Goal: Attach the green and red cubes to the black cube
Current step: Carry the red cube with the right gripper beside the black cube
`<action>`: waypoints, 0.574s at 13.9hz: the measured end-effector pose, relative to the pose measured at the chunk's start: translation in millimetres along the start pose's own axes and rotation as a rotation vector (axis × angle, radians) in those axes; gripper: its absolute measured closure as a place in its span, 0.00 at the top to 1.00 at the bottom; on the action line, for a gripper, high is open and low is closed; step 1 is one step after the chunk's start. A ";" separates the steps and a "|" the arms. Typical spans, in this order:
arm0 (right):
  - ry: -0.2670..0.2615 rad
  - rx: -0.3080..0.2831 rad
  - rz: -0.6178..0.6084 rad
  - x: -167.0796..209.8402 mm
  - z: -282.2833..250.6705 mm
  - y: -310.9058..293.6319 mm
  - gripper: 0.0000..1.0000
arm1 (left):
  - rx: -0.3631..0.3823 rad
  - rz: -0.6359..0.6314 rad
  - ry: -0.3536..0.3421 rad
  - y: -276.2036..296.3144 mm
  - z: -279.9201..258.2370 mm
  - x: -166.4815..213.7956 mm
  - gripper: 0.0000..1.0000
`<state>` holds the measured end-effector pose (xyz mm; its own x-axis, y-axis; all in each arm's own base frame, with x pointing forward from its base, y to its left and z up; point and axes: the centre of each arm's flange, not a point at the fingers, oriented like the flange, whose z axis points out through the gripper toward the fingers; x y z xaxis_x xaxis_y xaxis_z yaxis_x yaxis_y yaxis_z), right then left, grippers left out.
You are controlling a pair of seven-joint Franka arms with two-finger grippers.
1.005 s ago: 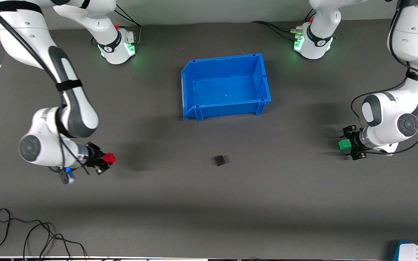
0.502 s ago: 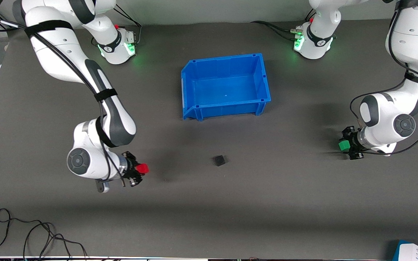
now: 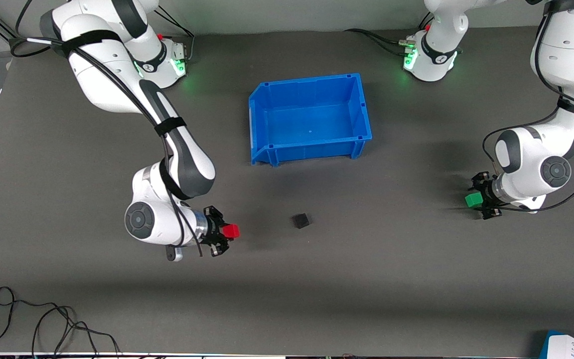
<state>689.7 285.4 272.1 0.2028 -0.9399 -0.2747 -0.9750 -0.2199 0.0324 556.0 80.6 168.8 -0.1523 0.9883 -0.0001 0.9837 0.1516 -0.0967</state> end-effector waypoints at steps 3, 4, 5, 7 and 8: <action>-0.013 0.000 -0.002 -8.0 1.7 -0.8 0.40 | 0.001 0.003 0.002 -0.8 -2.4 -0.1 0.41; -0.015 -0.003 -0.002 -13.6 5.0 0.3 0.40 | 0.000 0.004 0.003 -0.7 -2.6 -0.3 0.41; -0.017 0.004 0.008 -22.1 8.6 0.1 0.40 | -0.002 0.005 0.003 -0.3 -3.0 -0.7 0.41; -0.023 0.054 0.031 -42.6 13.6 -5.3 0.40 | -0.018 0.011 0.003 3.1 -11.7 -3.9 0.41; -0.026 0.066 0.038 -51.4 18.6 -7.3 0.40 | -0.029 0.018 0.002 5.6 -20.3 -9.0 0.37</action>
<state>684.7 340.2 268.1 0.1640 -0.9400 -0.2993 -0.9860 -0.1656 -0.0202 564.8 72.8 188.5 -0.1339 0.9910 0.0004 0.9887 0.1336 -0.0682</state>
